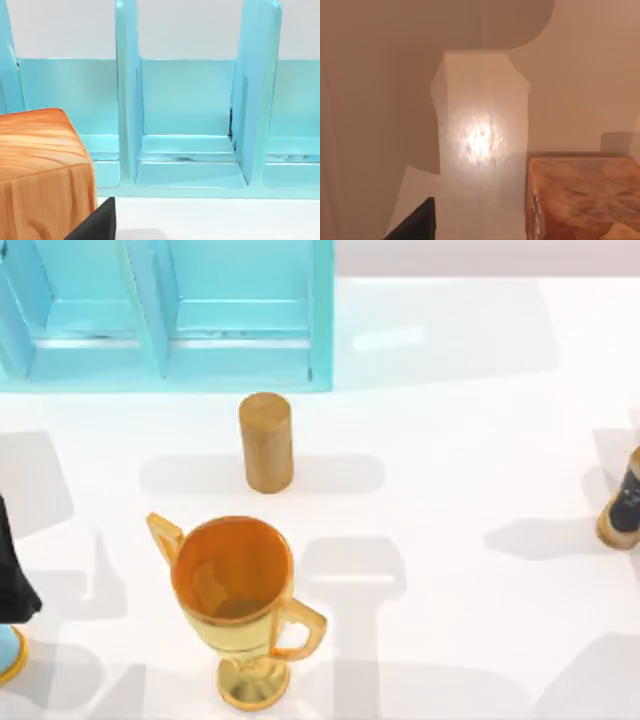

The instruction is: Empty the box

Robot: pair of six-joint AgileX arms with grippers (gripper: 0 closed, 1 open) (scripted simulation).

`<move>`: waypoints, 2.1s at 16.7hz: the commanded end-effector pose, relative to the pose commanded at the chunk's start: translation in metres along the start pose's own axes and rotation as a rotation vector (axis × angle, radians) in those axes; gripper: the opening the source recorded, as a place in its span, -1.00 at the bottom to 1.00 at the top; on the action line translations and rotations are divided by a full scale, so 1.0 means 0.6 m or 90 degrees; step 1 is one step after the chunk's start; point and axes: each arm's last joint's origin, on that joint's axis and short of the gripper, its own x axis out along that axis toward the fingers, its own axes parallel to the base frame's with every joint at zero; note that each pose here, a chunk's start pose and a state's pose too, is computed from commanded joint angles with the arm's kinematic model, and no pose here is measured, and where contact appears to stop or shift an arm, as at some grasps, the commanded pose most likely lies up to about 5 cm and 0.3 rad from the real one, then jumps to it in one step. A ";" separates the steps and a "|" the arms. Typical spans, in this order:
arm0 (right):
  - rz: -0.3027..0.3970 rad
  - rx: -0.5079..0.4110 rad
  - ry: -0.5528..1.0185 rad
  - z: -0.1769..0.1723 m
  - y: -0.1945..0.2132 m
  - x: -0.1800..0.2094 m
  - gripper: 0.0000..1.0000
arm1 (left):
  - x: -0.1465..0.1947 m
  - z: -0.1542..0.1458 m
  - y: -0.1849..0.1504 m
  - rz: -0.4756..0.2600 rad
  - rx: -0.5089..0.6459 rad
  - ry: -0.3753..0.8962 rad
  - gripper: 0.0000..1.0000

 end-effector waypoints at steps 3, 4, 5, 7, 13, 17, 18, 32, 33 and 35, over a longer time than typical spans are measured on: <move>0.001 0.000 0.001 0.000 0.000 0.005 1.00 | 0.000 0.000 0.000 0.000 0.000 0.000 1.00; 0.001 0.000 0.001 0.000 0.000 0.005 1.00 | 0.000 0.000 0.000 0.000 0.000 0.000 1.00; 0.001 0.000 0.001 0.000 0.000 0.005 1.00 | 0.000 0.000 0.000 0.000 0.000 0.000 1.00; 0.001 0.000 0.001 0.000 0.000 0.005 0.70 | 0.000 0.000 0.000 0.000 0.000 0.000 1.00; 0.001 0.000 0.001 0.000 0.000 0.005 -0.21 | 0.000 0.000 0.000 0.000 0.000 0.000 1.00; 0.001 0.000 0.001 0.000 0.000 0.005 -0.81 | 0.000 0.000 0.000 0.000 0.000 0.000 1.00; 0.001 0.000 0.001 0.000 0.000 0.005 -0.96 | 0.000 0.000 0.000 0.000 0.000 0.000 1.00; 0.012 0.017 -0.019 -0.001 -0.017 -0.043 -1.00 | 0.000 0.000 0.000 0.000 0.000 0.000 1.00; 0.011 0.019 -0.027 0.000 -0.021 -0.064 -1.00 | 0.000 0.000 0.000 0.000 0.000 0.000 1.00; 0.002 0.018 -0.044 0.000 -0.026 -0.111 -1.00 | 0.000 0.000 0.000 0.000 0.000 0.000 1.00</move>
